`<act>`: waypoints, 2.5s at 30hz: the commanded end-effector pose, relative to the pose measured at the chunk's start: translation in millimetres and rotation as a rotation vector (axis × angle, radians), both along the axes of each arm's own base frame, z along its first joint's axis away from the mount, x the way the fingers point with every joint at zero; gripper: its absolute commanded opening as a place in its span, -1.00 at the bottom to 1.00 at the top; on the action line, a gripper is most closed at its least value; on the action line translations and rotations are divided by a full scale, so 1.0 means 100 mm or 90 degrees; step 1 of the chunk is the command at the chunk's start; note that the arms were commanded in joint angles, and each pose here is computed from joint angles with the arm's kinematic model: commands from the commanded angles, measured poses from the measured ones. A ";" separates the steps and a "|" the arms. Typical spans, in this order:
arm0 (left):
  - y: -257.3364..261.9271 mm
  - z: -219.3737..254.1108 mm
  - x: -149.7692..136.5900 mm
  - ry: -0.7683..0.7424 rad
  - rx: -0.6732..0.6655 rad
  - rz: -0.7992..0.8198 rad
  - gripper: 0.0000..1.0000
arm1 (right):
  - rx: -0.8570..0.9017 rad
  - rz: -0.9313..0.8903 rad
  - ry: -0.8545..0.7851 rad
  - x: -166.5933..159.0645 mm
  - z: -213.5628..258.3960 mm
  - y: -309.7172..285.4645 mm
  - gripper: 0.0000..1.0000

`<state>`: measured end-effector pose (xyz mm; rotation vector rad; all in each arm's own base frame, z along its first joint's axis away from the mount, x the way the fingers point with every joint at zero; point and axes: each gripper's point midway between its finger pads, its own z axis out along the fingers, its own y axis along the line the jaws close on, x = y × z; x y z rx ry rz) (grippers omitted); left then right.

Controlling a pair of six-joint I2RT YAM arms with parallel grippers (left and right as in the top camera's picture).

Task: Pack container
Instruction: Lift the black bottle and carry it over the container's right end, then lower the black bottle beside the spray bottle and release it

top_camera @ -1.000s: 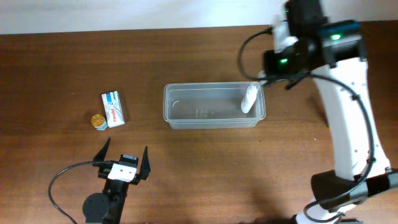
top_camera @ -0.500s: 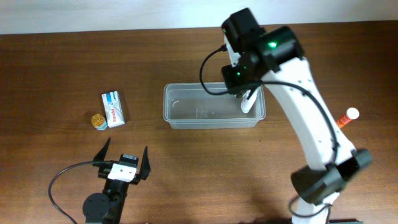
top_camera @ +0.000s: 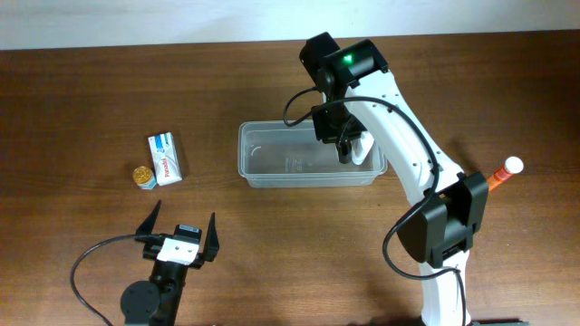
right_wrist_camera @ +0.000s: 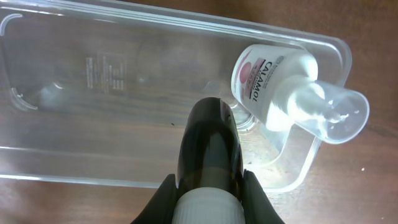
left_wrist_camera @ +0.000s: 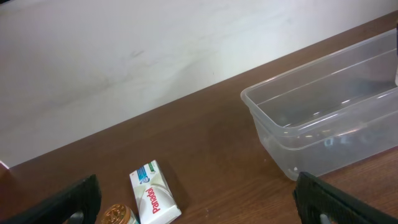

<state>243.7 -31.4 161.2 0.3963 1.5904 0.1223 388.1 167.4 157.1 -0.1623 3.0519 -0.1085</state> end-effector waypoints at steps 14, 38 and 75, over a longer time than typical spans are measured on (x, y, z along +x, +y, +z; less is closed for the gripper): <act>0.02 -0.02 0.00 0.000 -0.003 0.008 0.99 | -0.058 -0.043 0.025 -0.06 -0.39 -0.17 -0.72; 0.02 -0.02 0.00 0.000 -0.003 0.008 0.99 | -0.066 -0.076 0.032 0.00 -0.71 -0.39 -0.72; 0.02 -0.02 0.00 0.000 -0.003 0.008 0.99 | -0.066 -0.076 0.031 0.00 -0.85 -0.40 -0.13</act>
